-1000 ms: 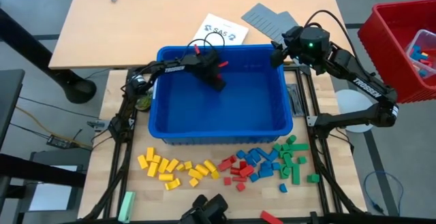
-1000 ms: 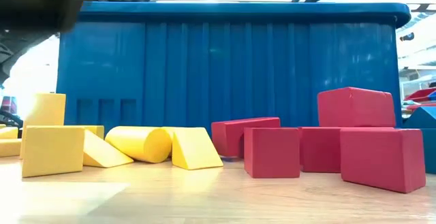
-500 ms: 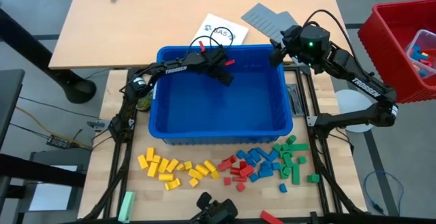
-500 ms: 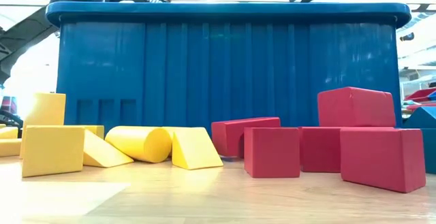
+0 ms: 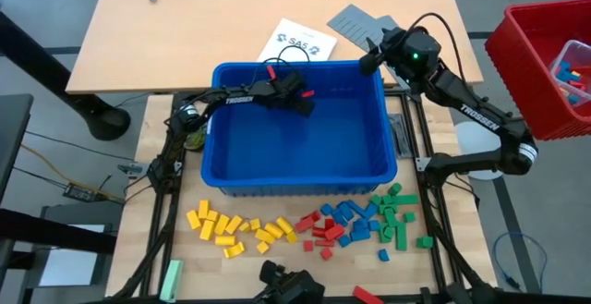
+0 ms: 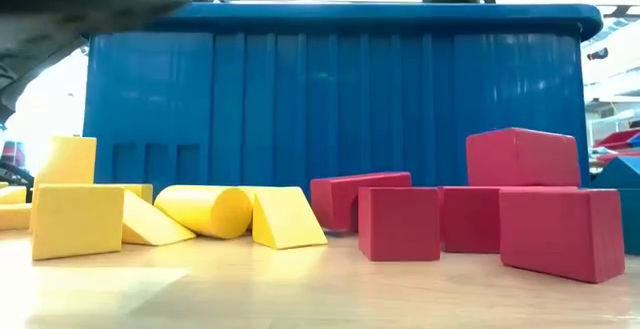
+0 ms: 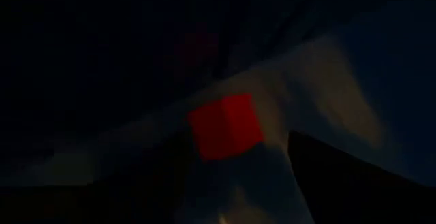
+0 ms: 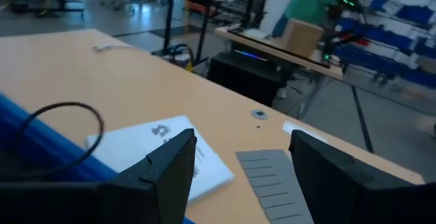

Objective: Sort blocks
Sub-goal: Remove the red block from the blue bin

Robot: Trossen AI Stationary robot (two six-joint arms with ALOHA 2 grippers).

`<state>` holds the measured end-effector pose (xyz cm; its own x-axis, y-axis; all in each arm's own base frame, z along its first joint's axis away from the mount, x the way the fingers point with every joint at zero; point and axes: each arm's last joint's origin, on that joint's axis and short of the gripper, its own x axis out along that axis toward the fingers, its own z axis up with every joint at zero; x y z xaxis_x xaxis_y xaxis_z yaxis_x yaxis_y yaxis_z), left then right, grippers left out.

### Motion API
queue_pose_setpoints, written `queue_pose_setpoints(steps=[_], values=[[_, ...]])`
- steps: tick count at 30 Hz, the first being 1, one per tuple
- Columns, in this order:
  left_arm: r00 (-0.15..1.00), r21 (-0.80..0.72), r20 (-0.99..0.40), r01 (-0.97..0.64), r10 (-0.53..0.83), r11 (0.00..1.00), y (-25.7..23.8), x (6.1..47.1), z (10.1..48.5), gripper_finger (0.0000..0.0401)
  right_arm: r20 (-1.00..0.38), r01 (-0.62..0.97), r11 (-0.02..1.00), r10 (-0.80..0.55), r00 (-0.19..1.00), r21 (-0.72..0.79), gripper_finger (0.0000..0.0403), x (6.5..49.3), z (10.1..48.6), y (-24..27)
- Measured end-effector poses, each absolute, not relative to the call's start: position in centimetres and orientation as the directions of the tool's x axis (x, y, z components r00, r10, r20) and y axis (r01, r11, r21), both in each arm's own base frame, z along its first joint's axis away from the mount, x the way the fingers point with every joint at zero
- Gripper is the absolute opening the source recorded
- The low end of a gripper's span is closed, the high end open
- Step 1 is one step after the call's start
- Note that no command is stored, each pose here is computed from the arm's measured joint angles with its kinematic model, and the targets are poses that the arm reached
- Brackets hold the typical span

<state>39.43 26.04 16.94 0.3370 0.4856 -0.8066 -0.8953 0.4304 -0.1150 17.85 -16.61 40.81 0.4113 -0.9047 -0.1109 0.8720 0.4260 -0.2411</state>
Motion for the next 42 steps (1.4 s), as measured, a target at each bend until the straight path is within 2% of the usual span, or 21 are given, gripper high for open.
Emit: queue_pose_setpoints(steps=[5, 7, 12, 17, 22, 25, 30, 34, 42], values=[[0.376, -0.204, -0.786, -0.907, 0.491, 0.368, 26.2, 39.7, 16.9, 0.0277, -0.120, 0.891, 0.411, -0.911, 0.394, -0.193, 0.0227, 17.4, 39.9, -17.5], [0.388, -0.220, -0.780, -0.904, 0.491, 0.366, 26.3, 39.8, 16.6, 0.0276, -0.119, 0.896, 0.407, -0.913, 0.391, -0.179, 0.0227, 17.3, 39.8, -17.6], [0.513, -0.367, -0.761, -0.845, 0.397, 0.388, 27.2, 40.6, 14.8, 0.0268, -0.119, 0.895, 0.406, -0.913, 0.390, -0.183, 0.0227, 17.3, 39.8, -17.6], [0.505, -0.353, -0.763, -0.849, 0.404, 0.394, 27.2, 40.8, 14.6, 0.0256, -0.123, 0.895, 0.403, -0.914, 0.386, -0.189, 0.0227, 17.2, 39.7, -17.7], [0.612, -0.382, -0.731, -0.733, 0.301, 0.563, 26.7, 41.6, 14.7, 0.0244, -0.122, 0.896, 0.399, -0.916, 0.382, -0.195, 0.0227, 17.1, 39.7, -17.8], [0.642, -0.387, -0.716, -0.693, 0.275, 0.608, 26.4, 41.9, 15.3, 0.0240, -0.122, 0.897, 0.397, -0.917, 0.379, -0.196, 0.0227, 17.1, 39.7, -17.8], [0.684, -0.371, -0.669, -0.646, 0.289, 0.667, 25.8, 41.9, 18.4, 0.0239, -0.141, 0.894, 0.399, -0.915, 0.377, -0.203, 0.0227, 17.0, 39.5, -17.8], [0.730, -0.331, -0.603, -0.596, 0.321, 0.732, 25.1, 41.7, 22.3, 0.0239, -0.152, 0.892, 0.401, -0.914, 0.376, -0.207, 0.0227, 17.0, 39.4, -17.8], [0.764, -0.241, -0.501, -0.575, 0.407, 0.782, 23.5, 39.4, 29.6, 0.0239, -0.148, 0.893, 0.400, -0.915, 0.376, -0.205, 0.0227, 17.0, 39.5, -17.8]])
